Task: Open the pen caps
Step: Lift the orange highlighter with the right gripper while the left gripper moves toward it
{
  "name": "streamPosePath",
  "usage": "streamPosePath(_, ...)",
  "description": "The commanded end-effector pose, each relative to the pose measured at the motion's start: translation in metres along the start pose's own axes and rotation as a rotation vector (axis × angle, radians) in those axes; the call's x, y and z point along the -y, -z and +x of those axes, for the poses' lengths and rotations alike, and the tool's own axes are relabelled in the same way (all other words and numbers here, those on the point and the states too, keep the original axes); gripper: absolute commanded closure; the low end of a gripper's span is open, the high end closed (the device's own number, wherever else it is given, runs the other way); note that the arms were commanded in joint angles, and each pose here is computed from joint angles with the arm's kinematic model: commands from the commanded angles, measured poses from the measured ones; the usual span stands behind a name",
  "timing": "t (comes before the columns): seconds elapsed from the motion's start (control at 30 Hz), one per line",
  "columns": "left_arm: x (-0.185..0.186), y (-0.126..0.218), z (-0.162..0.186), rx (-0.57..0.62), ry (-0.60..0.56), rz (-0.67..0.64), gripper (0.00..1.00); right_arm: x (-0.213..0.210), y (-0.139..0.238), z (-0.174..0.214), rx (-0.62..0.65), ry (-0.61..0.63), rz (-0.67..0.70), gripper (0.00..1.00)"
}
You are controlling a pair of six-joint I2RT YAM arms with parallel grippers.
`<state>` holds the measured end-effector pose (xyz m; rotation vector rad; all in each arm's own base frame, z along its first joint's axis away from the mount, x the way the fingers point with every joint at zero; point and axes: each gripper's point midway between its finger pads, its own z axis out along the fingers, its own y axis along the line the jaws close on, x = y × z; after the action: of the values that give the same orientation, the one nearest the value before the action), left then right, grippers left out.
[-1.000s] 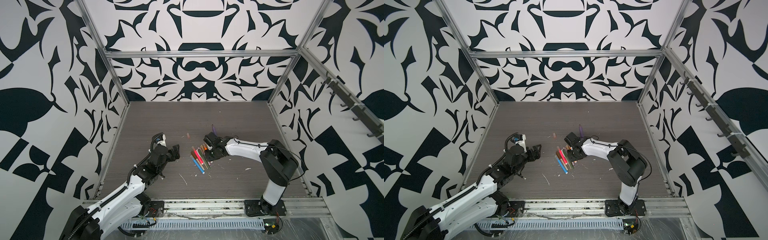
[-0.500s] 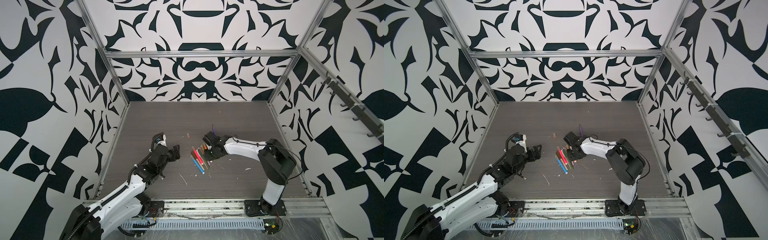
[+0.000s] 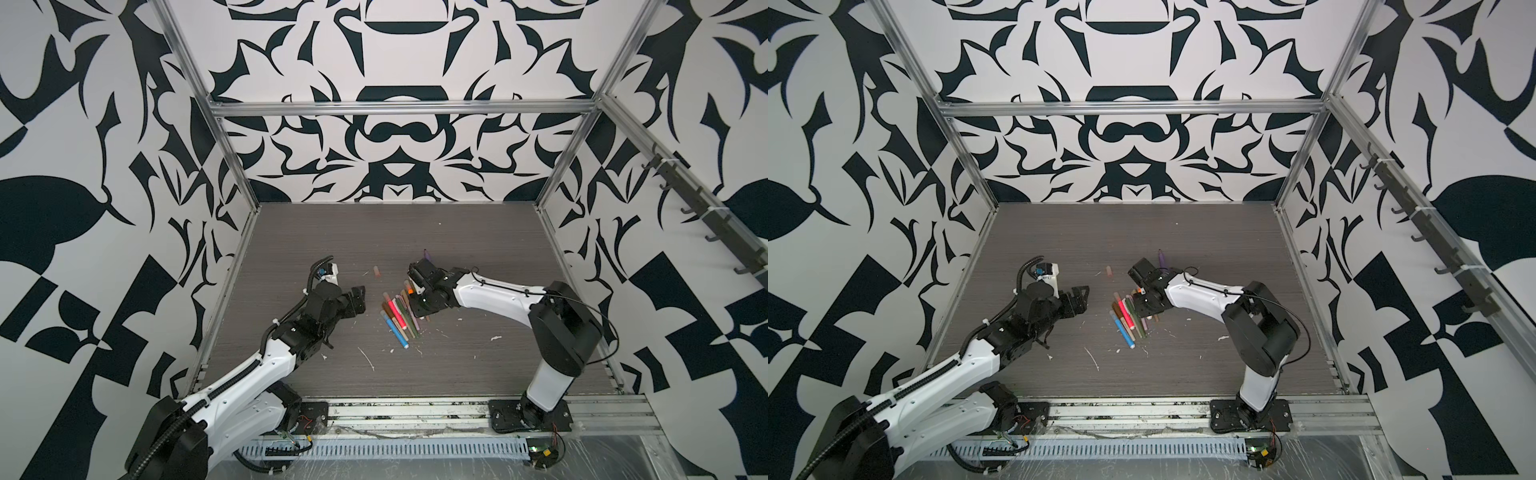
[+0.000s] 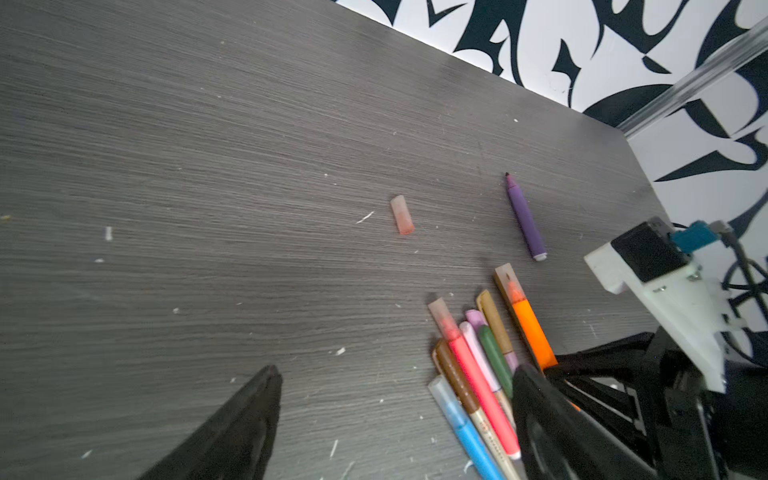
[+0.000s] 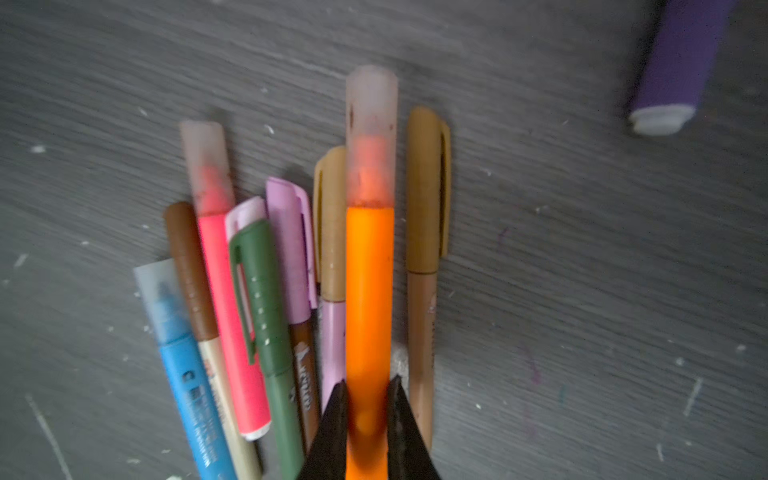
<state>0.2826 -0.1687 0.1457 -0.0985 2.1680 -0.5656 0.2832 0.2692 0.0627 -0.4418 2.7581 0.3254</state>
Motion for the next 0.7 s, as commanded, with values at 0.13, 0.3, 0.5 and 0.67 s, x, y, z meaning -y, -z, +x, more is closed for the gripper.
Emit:
streamPosePath(0.13, 0.052, -0.017, -0.008, -0.124, 0.151, 0.167, 0.11, -0.018, 0.049, -0.012, 0.105, -0.006, -0.128, 0.90)
streamPosePath(0.3, 0.087, -0.039, -0.011, -0.239, 0.230, 0.244, 0.12, -0.028, 0.064, -0.006, 0.135, -0.041, -0.225, 0.89)
streamPosePath(0.5, 0.124, -0.056, -0.012, -0.330, 0.332, 0.383, 0.24, -0.032, 0.076, -0.002, 0.162, -0.052, -0.278, 0.90)
streamPosePath(0.67, 0.134, -0.070, 0.000, -0.414, 0.380, 0.413, 0.36, -0.034, 0.086, -0.003, 0.186, -0.045, -0.294, 0.89)
